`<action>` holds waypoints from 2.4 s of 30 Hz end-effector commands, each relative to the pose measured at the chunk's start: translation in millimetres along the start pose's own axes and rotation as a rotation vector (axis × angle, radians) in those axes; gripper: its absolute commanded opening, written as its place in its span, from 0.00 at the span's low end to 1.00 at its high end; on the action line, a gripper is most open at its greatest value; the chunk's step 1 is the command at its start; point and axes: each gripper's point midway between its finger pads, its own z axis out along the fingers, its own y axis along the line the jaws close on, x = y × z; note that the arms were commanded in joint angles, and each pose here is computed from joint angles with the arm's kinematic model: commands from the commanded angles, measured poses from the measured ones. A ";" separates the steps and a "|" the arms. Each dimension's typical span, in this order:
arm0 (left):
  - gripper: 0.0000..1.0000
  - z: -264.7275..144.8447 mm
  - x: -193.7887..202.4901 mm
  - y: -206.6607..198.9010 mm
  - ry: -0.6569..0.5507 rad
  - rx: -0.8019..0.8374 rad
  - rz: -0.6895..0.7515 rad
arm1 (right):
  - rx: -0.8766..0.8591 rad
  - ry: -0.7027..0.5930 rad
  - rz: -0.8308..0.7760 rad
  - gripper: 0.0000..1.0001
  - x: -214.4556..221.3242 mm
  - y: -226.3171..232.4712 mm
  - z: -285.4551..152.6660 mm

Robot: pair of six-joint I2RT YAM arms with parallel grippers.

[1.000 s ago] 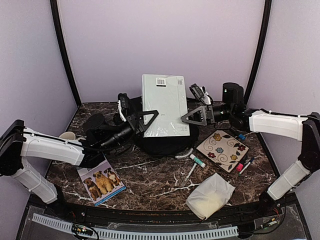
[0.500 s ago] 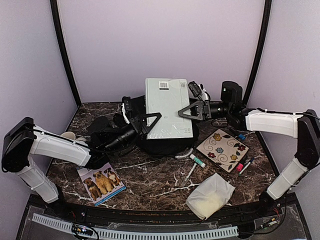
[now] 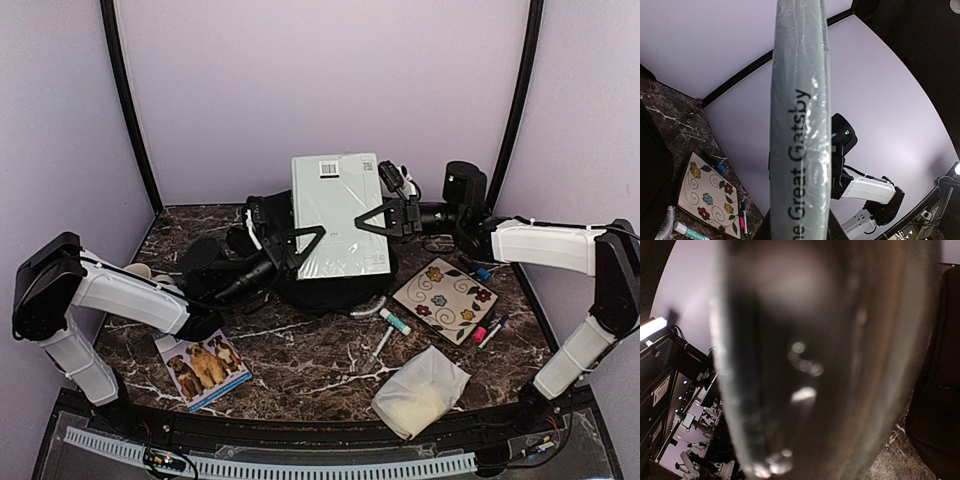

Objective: Pack the student bag
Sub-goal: Pass from the left arm to the right, then pick up the largest pocket of the bag from the student bag.

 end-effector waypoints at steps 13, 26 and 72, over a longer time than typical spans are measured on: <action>0.65 -17.2 -22.2 63.4 0.263 -0.650 0.595 | 0.229 -0.203 -0.209 0.00 -52.2 -0.4 -95.6; 0.60 33.0 43.6 133.4 0.801 -0.878 1.012 | 0.682 -0.151 -0.371 0.00 -19.1 -26.7 -186.6; 0.00 43.6 25.4 219.3 1.026 -1.089 1.062 | 0.676 -0.288 -0.266 0.00 -7.1 -39.2 -217.4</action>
